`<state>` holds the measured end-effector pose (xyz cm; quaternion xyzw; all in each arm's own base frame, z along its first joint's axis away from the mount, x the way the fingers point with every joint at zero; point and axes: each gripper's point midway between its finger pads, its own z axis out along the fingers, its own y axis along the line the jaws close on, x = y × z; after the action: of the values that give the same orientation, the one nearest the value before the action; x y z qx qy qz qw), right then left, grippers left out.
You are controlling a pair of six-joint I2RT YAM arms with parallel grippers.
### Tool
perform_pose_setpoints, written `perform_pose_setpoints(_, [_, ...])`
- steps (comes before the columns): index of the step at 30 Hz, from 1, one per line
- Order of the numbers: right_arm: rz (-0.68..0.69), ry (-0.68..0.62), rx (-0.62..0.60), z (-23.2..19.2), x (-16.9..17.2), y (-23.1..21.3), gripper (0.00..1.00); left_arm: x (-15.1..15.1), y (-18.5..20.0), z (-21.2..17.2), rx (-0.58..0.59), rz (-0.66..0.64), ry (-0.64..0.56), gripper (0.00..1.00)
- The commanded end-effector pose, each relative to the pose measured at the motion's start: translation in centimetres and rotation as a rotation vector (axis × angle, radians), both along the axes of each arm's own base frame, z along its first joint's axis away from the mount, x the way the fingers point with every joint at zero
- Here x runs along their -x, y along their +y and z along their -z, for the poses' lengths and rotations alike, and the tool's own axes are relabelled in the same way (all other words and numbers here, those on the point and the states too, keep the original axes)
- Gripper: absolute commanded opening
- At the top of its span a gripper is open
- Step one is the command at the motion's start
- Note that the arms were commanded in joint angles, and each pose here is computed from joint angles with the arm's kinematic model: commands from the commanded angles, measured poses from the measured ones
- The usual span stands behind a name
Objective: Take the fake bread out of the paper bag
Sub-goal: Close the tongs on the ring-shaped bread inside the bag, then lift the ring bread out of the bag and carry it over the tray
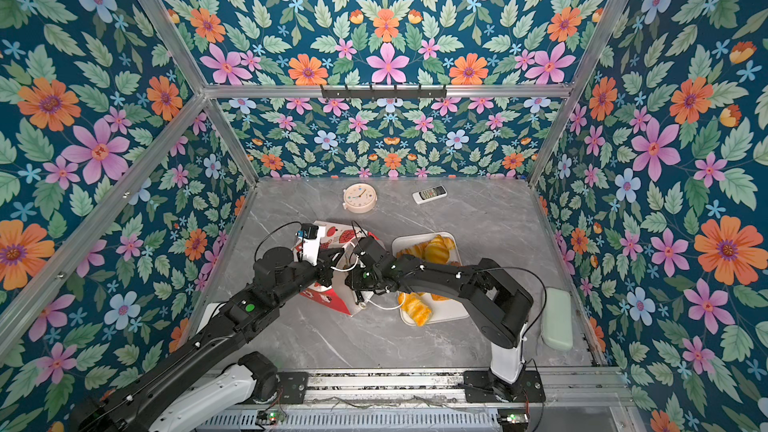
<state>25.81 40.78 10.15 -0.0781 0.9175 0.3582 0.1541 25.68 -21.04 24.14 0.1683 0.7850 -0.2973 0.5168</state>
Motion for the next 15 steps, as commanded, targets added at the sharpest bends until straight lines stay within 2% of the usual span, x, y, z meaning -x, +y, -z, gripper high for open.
perform_pose_setpoints(1, [-0.004,-0.038,-0.003,-1.3,0.1,-0.9,0.11,-0.1,0.3,0.3,-0.024,-0.010,-0.004,0.00])
perform_pose_setpoints(15, [-0.048,-0.050,0.002,-4.9,2.8,-5.5,0.08,-0.9,1.0,0.1,-0.057,-0.060,-0.018,0.00])
